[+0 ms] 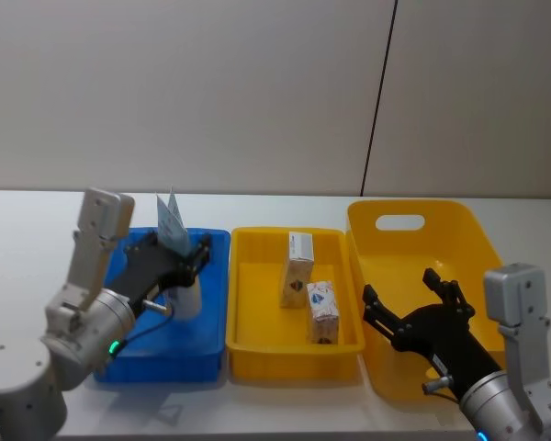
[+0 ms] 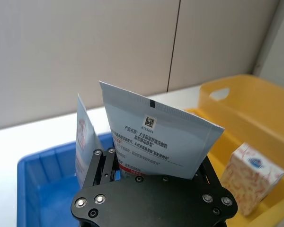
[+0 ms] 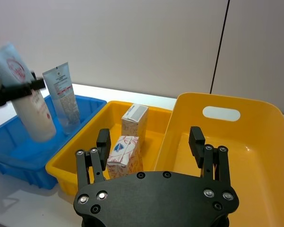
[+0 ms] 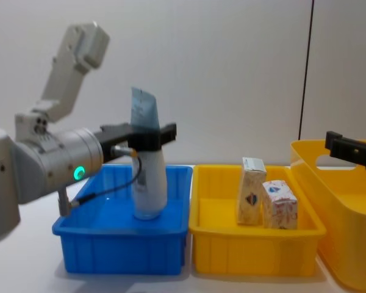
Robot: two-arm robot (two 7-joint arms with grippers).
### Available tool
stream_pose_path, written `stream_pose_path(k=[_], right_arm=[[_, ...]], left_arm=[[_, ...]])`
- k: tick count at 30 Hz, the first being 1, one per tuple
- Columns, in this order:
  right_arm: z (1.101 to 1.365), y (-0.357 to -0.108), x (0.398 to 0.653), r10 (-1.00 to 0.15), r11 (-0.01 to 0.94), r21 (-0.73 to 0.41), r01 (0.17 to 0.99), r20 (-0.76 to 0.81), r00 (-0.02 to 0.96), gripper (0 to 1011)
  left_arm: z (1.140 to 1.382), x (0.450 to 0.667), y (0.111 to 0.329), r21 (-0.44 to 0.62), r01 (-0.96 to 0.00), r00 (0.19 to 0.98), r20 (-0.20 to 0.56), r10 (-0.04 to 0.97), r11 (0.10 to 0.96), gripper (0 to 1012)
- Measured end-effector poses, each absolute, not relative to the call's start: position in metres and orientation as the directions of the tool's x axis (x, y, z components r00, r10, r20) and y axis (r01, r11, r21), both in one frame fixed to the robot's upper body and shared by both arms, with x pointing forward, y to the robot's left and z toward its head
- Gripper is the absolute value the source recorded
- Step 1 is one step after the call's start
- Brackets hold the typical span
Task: Bimanual collaborative sorting of washing and personal care products
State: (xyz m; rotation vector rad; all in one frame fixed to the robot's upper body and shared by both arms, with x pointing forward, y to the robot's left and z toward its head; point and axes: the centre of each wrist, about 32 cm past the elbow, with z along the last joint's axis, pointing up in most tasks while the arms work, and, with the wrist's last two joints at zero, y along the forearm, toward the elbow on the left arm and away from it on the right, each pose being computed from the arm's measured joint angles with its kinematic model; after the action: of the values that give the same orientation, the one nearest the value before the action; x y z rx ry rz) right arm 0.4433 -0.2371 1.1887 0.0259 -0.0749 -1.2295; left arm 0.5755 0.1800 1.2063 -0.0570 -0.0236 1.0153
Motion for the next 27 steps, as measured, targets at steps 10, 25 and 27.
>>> stream_pose_path(k=[10,25,27], right_arm=[[1.189,-0.237,0.443,-0.942,0.335,0.06,0.94,0.043,0.333,1003],[1.189,-0.237,0.443,-0.942,0.335,0.06,0.94,0.043,0.333,1003],[1.189,-0.237,0.443,-0.942,0.335,0.06,0.94,0.043,0.333,1003]], left_arm=[[1.234,0.575,0.197,-0.16,-0.787,0.604,-0.006,0.797,0.596,507],[1.257,0.582,0.202,-0.235,-0.637,0.759,-0.021,0.651,0.734,429],[1.258,0.584,0.201,-0.239,-0.609,0.782,-0.026,0.622,0.756,419]])
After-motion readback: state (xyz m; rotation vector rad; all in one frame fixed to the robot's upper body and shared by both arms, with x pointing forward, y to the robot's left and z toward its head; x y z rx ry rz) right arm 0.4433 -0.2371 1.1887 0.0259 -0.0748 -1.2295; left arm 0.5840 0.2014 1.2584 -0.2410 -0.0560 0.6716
